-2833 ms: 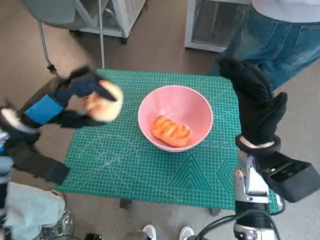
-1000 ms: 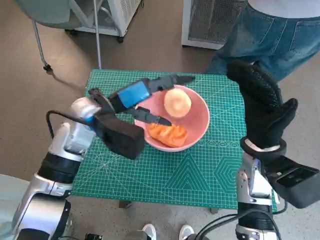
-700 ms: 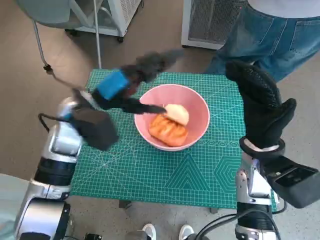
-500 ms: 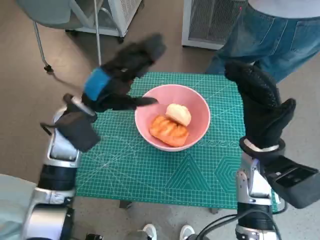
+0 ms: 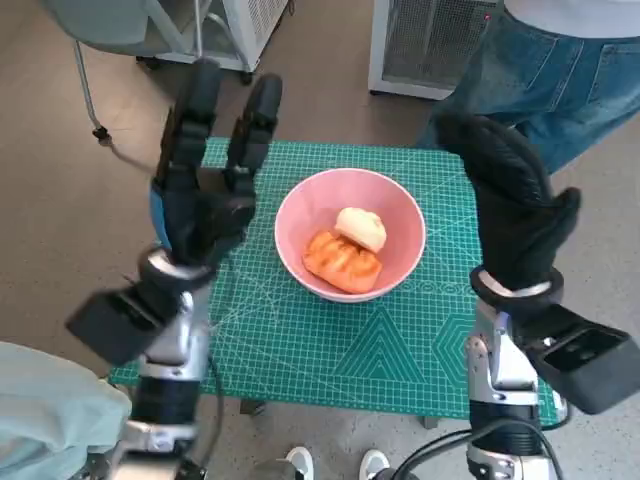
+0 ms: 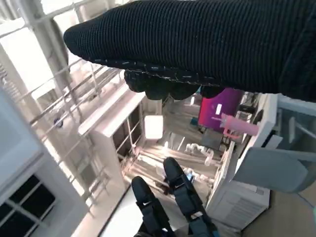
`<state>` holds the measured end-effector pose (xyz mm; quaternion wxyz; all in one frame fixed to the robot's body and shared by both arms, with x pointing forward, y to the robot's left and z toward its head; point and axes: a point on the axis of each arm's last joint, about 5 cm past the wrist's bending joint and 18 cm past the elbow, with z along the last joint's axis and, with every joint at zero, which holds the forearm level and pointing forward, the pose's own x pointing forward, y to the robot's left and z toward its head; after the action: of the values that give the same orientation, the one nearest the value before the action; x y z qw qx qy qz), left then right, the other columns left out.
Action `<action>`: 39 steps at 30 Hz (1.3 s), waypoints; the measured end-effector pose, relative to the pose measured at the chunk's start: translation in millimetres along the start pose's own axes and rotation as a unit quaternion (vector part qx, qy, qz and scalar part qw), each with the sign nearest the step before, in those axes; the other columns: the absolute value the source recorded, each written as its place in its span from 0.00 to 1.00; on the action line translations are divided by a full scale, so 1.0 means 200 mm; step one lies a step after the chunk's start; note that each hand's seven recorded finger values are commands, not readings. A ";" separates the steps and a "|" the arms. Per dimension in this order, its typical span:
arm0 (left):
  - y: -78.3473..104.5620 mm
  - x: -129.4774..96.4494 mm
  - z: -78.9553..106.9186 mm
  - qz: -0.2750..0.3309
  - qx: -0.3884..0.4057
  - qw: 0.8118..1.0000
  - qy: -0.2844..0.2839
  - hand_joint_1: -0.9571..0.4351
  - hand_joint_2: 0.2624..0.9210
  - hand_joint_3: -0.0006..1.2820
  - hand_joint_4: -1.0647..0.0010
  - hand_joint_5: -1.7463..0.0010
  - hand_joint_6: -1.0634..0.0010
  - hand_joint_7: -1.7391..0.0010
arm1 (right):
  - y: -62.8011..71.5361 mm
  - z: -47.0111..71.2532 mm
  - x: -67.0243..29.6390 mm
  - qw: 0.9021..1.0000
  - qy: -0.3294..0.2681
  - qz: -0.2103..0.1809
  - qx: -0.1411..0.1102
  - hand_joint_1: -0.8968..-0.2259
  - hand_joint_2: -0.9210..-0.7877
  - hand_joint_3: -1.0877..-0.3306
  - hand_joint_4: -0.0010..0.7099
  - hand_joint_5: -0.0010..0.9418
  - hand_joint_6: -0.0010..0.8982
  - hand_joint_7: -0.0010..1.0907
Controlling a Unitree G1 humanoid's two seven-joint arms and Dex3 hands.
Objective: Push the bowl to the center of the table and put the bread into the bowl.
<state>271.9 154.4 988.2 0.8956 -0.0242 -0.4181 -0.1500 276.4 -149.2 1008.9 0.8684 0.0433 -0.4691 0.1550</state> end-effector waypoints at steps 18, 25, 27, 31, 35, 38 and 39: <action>0.02 -0.05 0.00 -0.020 0.001 1.000 -0.011 0.72 1.00 0.23 0.81 1.00 0.68 0.99 | 0.02 -0.01 0.044 0.999 -0.006 0.015 -0.027 0.51 0.00 0.36 0.37 0.08 0.00 0.62; 0.03 -0.05 0.00 -0.019 0.001 1.000 -0.007 0.72 1.00 0.23 0.80 1.00 0.68 0.99 | 0.01 -0.01 0.060 0.999 -0.007 0.017 -0.034 0.51 0.00 0.36 0.38 0.09 0.00 0.62; 0.03 -0.05 0.00 -0.018 0.002 1.000 -0.006 0.72 1.00 0.23 0.80 1.00 0.68 0.99 | 0.01 -0.02 0.060 0.999 -0.005 0.016 -0.034 0.51 0.00 0.36 0.38 0.09 0.00 0.63; 0.03 -0.06 0.00 -0.017 0.002 1.000 -0.004 0.71 1.00 0.23 0.80 1.00 0.68 0.99 | 0.01 -0.02 0.060 0.999 -0.002 0.014 -0.034 0.51 0.00 0.36 0.38 0.09 0.00 0.63; 0.03 -0.05 -0.01 -0.016 0.001 1.000 -0.001 0.71 1.00 0.23 0.80 1.00 0.68 0.99 | 0.01 -0.02 0.060 0.999 -0.002 0.013 -0.034 0.51 0.00 0.37 0.39 0.09 0.00 0.64; 0.03 -0.06 -0.01 -0.016 -0.001 1.000 0.001 0.71 1.00 0.23 0.80 1.00 0.68 0.99 | 0.01 -0.02 0.060 0.999 -0.001 0.012 -0.034 0.51 0.00 0.37 0.39 0.09 0.00 0.64; 0.03 -0.06 -0.01 -0.016 -0.001 1.000 0.002 0.71 1.00 0.23 0.80 1.00 0.68 0.99 | 0.01 -0.02 0.060 0.999 -0.001 0.012 -0.034 0.51 0.00 0.37 0.39 0.09 0.00 0.64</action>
<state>269.3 163.3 978.4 0.8938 -0.0180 -0.4165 -0.1650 285.9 -143.9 1016.1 0.8669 0.0086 -0.4754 0.1495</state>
